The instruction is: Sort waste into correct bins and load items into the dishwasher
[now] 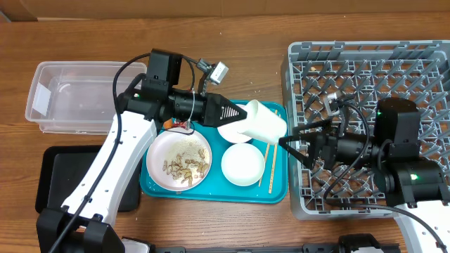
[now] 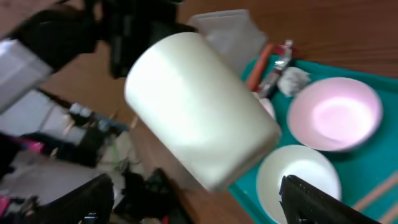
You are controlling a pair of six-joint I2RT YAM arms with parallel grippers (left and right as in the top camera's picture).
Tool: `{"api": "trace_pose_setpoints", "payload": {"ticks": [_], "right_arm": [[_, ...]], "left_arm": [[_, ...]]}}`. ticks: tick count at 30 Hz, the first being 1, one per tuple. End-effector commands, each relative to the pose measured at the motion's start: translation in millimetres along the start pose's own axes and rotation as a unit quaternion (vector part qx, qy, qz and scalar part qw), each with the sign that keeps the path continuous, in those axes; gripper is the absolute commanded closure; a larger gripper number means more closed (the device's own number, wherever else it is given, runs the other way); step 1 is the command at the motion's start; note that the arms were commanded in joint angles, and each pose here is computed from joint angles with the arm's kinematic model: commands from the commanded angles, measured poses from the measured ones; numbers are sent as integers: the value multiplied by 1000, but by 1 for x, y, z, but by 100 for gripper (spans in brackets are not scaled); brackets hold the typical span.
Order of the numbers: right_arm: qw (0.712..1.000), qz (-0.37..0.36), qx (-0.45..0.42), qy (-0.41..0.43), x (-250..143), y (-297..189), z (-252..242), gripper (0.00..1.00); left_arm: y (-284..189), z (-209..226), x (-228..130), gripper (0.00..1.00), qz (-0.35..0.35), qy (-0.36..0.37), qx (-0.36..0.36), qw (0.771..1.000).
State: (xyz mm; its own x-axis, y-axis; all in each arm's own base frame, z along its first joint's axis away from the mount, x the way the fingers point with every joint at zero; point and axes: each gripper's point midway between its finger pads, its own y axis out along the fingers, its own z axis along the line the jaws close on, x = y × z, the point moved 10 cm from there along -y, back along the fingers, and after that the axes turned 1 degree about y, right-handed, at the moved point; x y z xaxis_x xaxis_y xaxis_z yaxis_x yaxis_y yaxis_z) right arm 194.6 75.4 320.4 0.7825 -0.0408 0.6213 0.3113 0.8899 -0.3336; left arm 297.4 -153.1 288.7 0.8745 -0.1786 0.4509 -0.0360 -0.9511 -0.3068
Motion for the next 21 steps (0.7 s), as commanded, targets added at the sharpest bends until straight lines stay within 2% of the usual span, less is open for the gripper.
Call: {"api": "trace_pose_setpoints", "payload": {"ticks": [1, 15, 21], "right_arm": [[995, 1, 95, -42, 6, -6, 23, 12], [993, -9, 97, -63, 11, -6, 24, 25], [992, -20, 93, -83, 16, -6, 25, 25]], "left_arm": [[1, -27, 5, 96, 10, 36, -90, 995], [19, -47, 14, 96, 20, 68, -127, 989], [19, -47, 14, 96, 21, 62, -128, 990]]}}
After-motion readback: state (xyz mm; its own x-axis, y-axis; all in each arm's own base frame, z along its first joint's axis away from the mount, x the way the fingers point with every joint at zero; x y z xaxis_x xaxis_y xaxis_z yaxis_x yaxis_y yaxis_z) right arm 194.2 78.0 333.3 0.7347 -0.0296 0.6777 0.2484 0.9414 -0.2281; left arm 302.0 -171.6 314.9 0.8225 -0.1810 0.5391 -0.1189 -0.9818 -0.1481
